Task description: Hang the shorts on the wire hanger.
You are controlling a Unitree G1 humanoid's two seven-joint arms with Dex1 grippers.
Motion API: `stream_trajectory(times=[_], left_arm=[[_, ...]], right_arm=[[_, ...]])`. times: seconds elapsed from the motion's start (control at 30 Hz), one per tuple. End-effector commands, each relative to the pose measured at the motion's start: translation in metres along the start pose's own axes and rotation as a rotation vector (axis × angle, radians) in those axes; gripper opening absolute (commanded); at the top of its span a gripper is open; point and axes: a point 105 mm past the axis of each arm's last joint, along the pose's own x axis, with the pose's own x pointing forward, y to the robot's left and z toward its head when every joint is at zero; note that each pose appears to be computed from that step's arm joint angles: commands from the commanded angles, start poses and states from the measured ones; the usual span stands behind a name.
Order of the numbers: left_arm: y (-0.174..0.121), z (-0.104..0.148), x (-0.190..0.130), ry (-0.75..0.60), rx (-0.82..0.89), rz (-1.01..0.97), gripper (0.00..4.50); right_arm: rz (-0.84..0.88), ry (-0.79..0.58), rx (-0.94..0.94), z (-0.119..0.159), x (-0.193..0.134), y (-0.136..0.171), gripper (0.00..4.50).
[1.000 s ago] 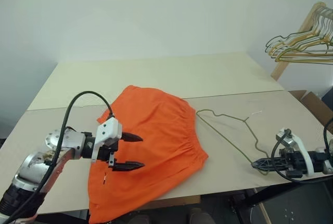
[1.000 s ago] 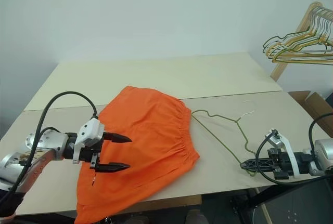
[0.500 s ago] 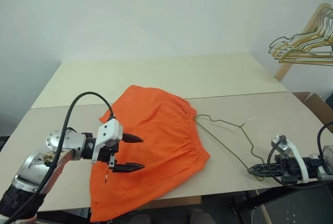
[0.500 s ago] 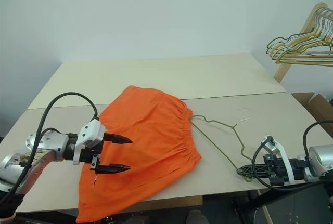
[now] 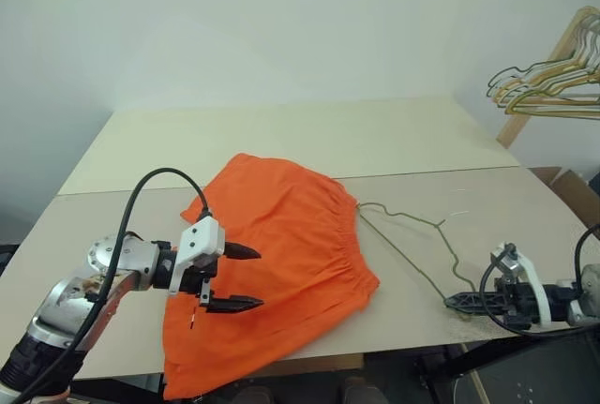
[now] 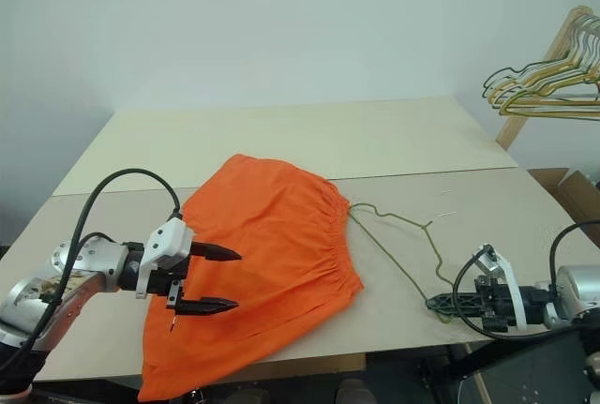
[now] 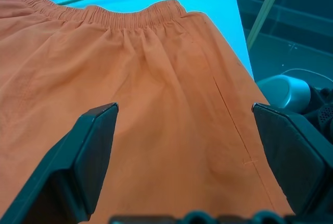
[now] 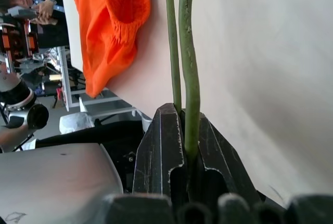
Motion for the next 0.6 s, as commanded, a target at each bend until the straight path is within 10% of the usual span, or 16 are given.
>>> stream_trajectory(times=[0.03,0.6], left_arm=[[-0.002,0.007,-0.001,-0.008,0.051,0.004,4.47],[-0.002,0.002,0.005,-0.002,0.052,-0.001,4.47]], right_arm=[[0.065,-0.005,-0.060,0.006,0.002,0.016,0.00],[0.131,-0.025,-0.078,0.024,0.027,0.017,0.00]])
